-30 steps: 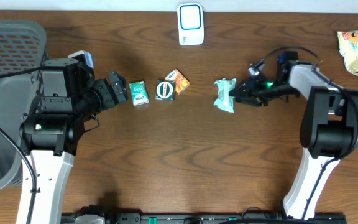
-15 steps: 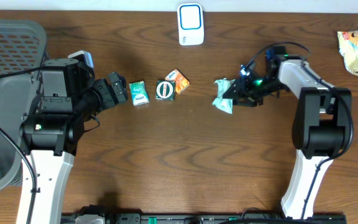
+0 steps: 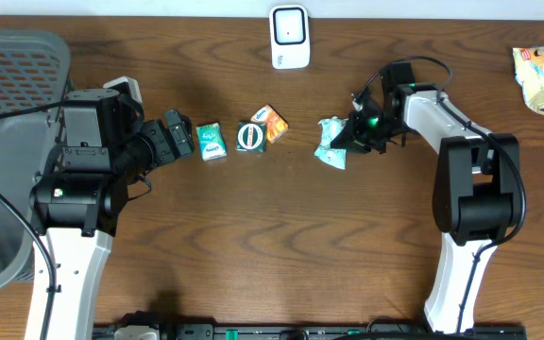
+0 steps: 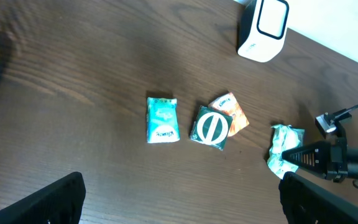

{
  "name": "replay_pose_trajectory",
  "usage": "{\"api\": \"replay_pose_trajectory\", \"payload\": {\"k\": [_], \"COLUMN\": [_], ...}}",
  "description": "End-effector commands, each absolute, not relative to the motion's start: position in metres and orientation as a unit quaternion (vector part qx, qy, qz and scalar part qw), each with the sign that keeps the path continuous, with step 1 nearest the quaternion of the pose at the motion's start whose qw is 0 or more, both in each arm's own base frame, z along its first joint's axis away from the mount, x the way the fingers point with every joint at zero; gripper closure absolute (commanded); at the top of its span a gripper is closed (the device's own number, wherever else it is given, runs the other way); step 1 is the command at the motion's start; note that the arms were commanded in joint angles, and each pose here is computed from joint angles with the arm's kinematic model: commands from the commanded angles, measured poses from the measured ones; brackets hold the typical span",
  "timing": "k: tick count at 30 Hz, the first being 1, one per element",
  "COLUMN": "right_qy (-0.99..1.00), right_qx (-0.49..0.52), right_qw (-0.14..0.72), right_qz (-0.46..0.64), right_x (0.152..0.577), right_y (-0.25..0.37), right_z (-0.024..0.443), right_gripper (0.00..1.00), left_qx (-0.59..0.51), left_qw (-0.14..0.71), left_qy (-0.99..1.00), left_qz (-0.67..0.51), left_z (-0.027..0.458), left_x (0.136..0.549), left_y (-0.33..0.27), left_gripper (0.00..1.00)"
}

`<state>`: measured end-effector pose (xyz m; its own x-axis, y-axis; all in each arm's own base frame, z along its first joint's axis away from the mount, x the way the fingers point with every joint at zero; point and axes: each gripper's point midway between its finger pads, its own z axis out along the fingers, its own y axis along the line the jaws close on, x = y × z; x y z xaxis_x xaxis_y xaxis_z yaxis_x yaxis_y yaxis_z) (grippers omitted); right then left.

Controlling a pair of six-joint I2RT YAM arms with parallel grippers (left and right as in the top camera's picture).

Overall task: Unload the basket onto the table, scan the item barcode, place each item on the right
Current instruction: 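Lift the teal-green pack rightward and hold it near the scanner, then raise the teal-green pack's barcode up to the white scanner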

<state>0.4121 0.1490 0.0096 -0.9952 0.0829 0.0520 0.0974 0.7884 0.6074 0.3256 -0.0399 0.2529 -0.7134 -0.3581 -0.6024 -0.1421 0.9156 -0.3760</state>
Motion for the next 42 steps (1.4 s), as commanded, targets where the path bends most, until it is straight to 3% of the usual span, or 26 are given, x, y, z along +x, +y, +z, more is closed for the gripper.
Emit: {"api": "replay_pose_trajectory", "payload": {"k": [1, 14, 21, 27, 42], "right_qy": [-0.952, -0.893, -0.809, -0.798, -0.759], "right_qx": [-0.006, 0.275, 0.437, 0.451, 0.48], "right_qw": [-0.013, -0.22, -0.311, -0.358, -0.412], "right_qz": [-0.306, -0.279, -0.241, -0.179, -0.153], "right_x": [0.422, 0.451, 0.447, 0.467, 0.483], "right_y": [0.151, 0.205, 0.252, 0.261, 0.269], "right_z": [0.023, 0.154, 0.187, 0.194, 0.21], "right_gripper": [0.99, 0.99, 0.99, 0.99, 0.99], "left_qx": [-0.131, -0.131, -0.131, -0.131, -0.131], "left_qw": [0.362, 0.362, 0.362, 0.362, 0.362], "left_qy": [0.911, 0.911, 0.911, 0.911, 0.911], "left_qz": [-0.148, -0.148, -0.148, -0.148, -0.148], "left_z": [0.259, 0.259, 0.259, 0.259, 0.259], "left_x": [0.327, 0.327, 0.327, 0.327, 0.327], "left_y": [-0.038, -0.038, -0.038, -0.038, -0.038], "left_gripper": [0.02, 0.02, 0.02, 0.02, 0.02]}}
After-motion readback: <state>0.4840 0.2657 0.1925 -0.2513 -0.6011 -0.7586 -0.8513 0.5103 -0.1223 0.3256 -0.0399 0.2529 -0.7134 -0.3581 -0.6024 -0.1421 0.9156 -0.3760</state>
